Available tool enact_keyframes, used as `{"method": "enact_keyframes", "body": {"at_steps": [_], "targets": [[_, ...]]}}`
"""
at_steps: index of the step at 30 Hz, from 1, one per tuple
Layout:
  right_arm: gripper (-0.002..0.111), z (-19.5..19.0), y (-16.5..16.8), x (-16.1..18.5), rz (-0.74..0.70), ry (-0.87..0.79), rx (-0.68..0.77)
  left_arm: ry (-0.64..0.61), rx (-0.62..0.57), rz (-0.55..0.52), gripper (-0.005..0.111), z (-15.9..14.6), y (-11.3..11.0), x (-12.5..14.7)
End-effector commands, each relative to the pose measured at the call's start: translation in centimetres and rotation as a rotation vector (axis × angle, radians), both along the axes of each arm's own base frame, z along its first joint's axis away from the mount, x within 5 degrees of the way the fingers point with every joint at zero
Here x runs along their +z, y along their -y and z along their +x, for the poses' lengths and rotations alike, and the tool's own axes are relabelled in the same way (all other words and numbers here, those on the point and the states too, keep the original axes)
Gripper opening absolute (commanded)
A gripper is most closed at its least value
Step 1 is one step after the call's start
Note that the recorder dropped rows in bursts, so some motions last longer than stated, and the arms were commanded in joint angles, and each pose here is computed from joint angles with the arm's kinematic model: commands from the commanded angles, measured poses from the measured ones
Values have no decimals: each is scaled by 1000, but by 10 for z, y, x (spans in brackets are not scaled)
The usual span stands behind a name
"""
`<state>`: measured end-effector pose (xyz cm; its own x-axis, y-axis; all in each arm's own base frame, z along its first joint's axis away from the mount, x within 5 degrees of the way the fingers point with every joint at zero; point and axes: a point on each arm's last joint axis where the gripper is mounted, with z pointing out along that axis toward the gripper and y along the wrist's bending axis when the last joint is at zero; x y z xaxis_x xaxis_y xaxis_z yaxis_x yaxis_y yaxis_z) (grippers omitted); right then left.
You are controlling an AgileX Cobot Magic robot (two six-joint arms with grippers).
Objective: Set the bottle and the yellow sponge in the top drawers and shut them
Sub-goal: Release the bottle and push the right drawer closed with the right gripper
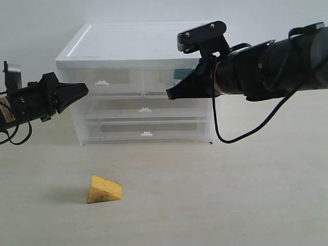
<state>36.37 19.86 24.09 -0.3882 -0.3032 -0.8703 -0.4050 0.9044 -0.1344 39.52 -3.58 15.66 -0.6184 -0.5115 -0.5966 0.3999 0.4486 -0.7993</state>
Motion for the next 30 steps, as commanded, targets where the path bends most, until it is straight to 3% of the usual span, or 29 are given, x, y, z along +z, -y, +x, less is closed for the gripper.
{"method": "enact_keyframes", "body": {"at_steps": [1,9,23,30], "targets": [[0,6,5,9,-59,67,-39,-2,86,-15,4,8,-6,3],[0,11,9,16,-49,107,-102,-2,86,-15,4,8,-6,3],[0,-2,-19,6,149,-66,147,-2,90,-17,4,8,-6,3],[0,10,-21,-16,131,-101,93,-2,88,-16,4,8,-6,3]]}}
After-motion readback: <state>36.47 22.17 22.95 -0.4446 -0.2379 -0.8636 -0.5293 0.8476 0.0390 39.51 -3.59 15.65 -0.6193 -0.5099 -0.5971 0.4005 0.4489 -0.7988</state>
